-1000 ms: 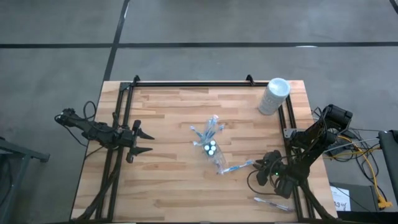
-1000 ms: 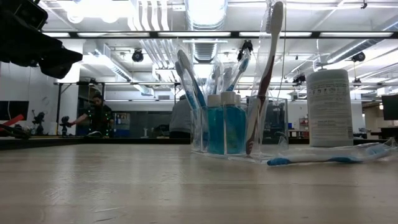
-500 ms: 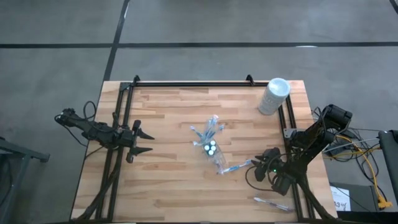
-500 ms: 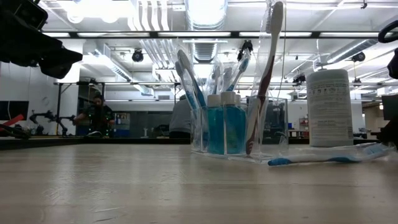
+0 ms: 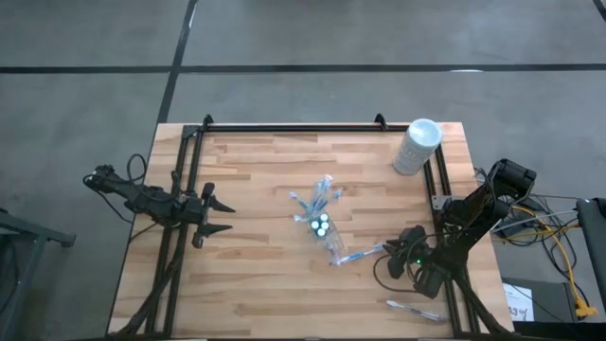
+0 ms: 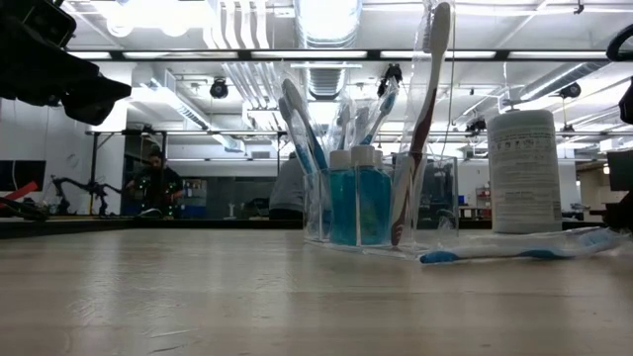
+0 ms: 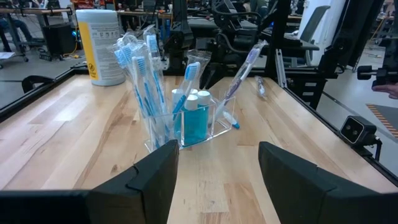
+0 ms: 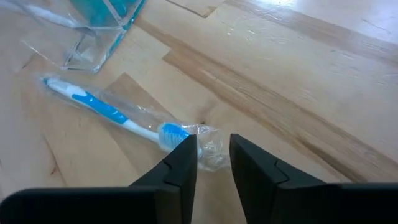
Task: Pick & Place toothbrushing station
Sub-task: Put the blue toothbrush into the left section of the transparent organizer
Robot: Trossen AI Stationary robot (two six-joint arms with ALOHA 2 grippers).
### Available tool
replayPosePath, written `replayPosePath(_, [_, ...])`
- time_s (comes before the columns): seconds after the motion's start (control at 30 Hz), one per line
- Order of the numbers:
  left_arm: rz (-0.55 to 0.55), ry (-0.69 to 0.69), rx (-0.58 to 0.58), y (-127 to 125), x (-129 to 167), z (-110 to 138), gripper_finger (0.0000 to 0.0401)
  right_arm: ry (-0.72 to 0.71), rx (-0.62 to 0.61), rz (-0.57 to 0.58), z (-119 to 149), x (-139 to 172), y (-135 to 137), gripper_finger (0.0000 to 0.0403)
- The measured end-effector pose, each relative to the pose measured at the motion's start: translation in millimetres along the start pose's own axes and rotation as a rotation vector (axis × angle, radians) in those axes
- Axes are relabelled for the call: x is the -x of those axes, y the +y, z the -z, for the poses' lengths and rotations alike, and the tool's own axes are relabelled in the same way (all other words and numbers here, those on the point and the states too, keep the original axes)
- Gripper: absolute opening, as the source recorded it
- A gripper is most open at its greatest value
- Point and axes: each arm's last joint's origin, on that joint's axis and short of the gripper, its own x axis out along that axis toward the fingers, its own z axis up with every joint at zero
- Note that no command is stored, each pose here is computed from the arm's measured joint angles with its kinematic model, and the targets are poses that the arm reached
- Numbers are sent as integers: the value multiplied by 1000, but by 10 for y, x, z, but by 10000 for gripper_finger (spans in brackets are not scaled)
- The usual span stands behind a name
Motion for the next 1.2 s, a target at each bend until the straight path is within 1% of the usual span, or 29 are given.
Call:
replayPosePath(0.33, [0, 0, 0, 0, 0, 0, 227, 4, 19, 2, 0, -8, -6, 56])
replayPosePath(0.6, [0, 0, 0, 0, 0, 0, 227, 18, 35, 7, 3, -10, -9, 12])
replayPosePath(1.03, [0, 0, 0, 0, 0, 0, 227, 22, 57, 12, -4, 1, 4, 8])
replayPosePath(1.2, [0, 0, 0, 0, 0, 0, 227, 16, 106, 61, -115, 115, 78, 8])
